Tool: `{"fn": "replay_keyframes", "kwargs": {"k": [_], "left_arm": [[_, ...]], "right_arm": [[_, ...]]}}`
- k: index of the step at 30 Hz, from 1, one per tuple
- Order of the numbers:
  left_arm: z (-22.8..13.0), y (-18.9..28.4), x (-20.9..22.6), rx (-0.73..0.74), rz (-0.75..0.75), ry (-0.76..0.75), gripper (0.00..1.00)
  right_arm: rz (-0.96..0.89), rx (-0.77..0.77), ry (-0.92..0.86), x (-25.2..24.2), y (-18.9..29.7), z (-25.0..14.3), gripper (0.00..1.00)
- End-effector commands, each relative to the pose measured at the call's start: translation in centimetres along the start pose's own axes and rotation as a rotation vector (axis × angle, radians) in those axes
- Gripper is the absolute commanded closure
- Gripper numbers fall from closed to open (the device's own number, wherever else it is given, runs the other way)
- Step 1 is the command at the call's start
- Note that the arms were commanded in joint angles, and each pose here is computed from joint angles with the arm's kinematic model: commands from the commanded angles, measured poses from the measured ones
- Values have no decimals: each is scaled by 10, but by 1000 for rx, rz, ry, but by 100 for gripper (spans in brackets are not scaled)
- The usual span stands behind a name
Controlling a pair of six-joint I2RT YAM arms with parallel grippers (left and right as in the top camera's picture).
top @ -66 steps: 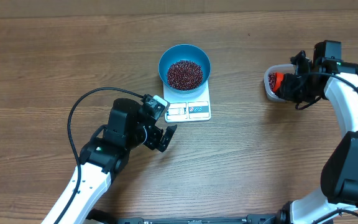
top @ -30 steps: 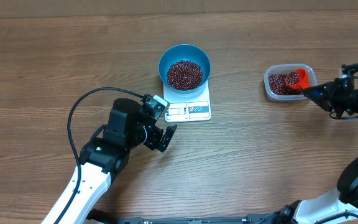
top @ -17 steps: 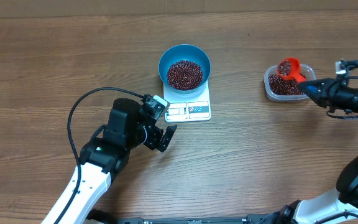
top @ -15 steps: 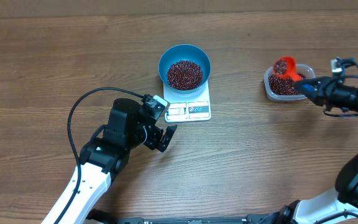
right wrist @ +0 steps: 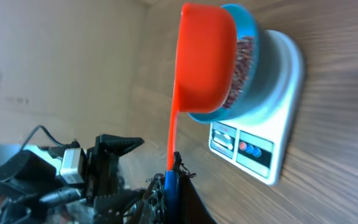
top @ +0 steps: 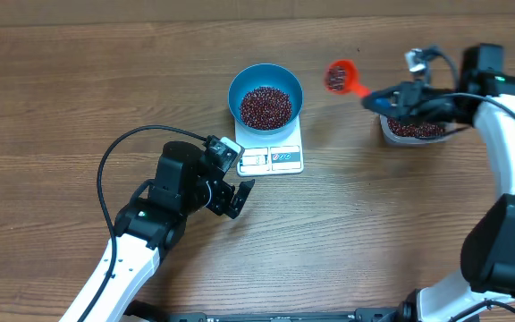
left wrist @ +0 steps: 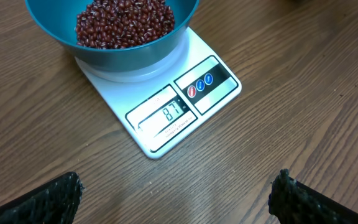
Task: Scoop item into bowl and weigh 150g on scale
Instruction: 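Carry the scoop left over the blue bowl and pour beans in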
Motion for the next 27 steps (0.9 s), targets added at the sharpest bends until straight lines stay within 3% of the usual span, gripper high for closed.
{"fn": "replay_keyframes", "kwargs": {"k": [1, 11, 27], "left_arm": [[9, 2, -2, -17, -11, 8, 0], [9, 2, -2, -17, -11, 8, 1], [9, 2, -2, -16, -11, 8, 1]], "right_arm": [[-4, 18, 14, 21, -17, 12, 96], [-200, 130, 102, 33, -76, 10, 96], [-898, 266, 531, 43, -101, 19, 96]]}}
Point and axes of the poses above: each gripper's point midway between its finger pads, its own y axis back along the fingers, its own x axis along the line the jaws close on, z = x × y, the point moved 1 cm from there along y, back along the fingers, and after that the axes turned 15 degrees about y, right-handed, at the moved point
